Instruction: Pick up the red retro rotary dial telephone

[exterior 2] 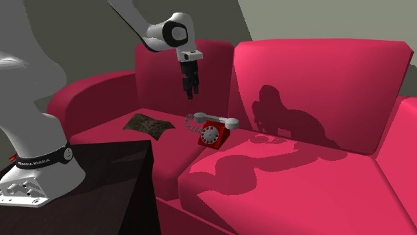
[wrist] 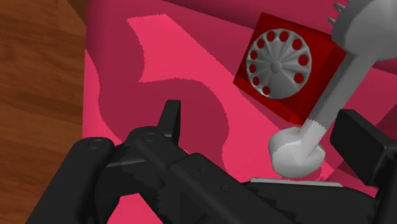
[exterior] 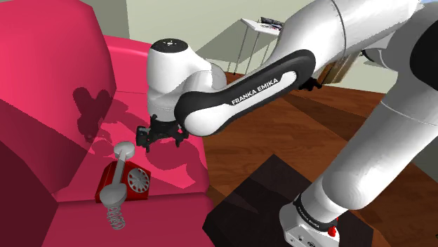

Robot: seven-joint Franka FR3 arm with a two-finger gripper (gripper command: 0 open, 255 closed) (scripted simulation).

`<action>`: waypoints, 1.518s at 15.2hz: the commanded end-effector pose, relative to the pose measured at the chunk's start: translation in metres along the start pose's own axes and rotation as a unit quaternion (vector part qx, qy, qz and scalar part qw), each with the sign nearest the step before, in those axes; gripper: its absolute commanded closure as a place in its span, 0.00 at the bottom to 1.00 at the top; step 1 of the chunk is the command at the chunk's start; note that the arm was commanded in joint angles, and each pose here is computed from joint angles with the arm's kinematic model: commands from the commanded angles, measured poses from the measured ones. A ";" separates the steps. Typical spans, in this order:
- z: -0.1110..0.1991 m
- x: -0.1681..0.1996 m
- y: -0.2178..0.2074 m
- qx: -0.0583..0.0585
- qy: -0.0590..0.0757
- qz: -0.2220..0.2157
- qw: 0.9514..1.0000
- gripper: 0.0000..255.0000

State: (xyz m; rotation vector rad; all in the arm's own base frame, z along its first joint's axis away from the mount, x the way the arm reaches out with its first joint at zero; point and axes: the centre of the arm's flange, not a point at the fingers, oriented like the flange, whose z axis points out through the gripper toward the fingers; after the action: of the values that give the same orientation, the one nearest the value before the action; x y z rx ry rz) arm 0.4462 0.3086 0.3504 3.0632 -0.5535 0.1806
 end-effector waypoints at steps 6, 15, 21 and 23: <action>0.065 0.018 -0.068 -0.005 0.004 0.053 0.999 0.00; 0.144 0.054 -0.148 -0.013 0.007 0.117 0.993 0.00; 0.176 0.050 -0.148 -0.013 0.007 0.117 0.993 0.00; 0.184 0.049 -0.148 -0.013 0.007 0.117 0.993 0.00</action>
State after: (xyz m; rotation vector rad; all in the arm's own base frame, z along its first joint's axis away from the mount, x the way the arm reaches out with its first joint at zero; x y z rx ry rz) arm 0.5638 0.4214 0.1776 2.9618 -0.9068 0.1970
